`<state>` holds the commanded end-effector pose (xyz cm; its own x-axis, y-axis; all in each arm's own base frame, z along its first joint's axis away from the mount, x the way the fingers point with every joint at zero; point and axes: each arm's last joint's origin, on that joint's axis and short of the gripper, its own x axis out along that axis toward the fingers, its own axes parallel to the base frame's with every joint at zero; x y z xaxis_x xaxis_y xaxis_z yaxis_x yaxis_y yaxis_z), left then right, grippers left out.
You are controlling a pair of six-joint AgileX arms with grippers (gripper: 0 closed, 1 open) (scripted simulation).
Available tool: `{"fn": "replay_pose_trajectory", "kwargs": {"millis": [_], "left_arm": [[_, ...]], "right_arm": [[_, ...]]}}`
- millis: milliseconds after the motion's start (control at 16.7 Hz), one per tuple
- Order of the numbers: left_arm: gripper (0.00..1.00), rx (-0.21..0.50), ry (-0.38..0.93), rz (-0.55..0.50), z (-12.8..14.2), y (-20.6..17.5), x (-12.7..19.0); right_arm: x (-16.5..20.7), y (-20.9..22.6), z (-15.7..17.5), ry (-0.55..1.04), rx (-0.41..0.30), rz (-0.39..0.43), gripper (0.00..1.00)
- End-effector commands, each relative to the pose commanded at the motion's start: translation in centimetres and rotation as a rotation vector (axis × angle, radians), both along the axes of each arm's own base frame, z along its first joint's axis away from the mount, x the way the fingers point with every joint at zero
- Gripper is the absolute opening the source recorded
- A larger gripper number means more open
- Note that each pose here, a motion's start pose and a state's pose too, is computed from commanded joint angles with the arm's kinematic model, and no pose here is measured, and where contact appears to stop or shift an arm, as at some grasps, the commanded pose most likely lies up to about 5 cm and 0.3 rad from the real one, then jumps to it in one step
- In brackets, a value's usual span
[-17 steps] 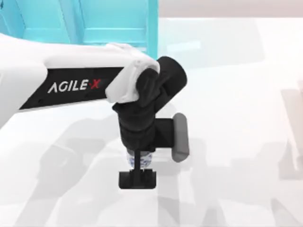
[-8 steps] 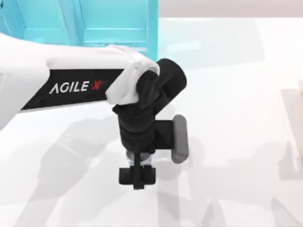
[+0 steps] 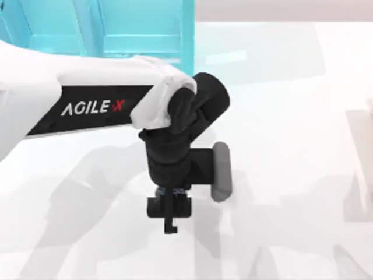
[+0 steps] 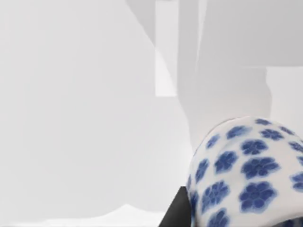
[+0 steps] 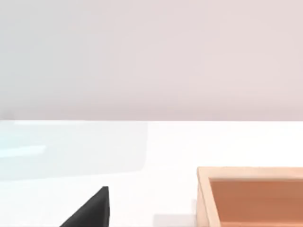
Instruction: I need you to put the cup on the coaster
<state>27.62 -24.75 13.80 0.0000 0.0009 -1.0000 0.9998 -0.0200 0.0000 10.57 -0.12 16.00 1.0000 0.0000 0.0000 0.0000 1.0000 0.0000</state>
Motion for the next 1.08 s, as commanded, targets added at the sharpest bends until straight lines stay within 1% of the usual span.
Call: {"fn": "replay_pose_trajectory", "kwargs": {"millis": [60,540,660,720,840,960,1080], "left_arm": [[0.00,0.000,0.000,0.000,0.0,0.0,0.0],[0.00,-0.001,-0.002,-0.001,0.1,0.0,0.0],[0.00,-0.001,-0.001,0.019,0.2,0.4,0.3],[0.00,-0.001,-0.001,0.051,0.3,1.0,0.9],[0.00,-0.001,-0.001,0.163,0.8,3.2,2.6],[0.00,0.000,0.001,0.327,1.6,6.7,4.7],[0.00,0.004,0.007,0.528,2.3,11.5,6.7]], "right_arm": [[0.0,0.0,0.0,0.000,0.000,0.000,1.00],[0.0,0.0,0.0,0.000,0.000,0.000,1.00],[0.0,0.0,0.0,0.000,0.000,0.000,1.00],[0.0,0.0,0.0,0.000,0.000,0.000,1.00],[0.0,0.0,0.0,0.000,0.000,0.000,1.00],[0.0,0.0,0.0,0.000,0.000,0.000,1.00],[0.0,0.0,0.0,0.000,0.000,0.000,1.00]]}}
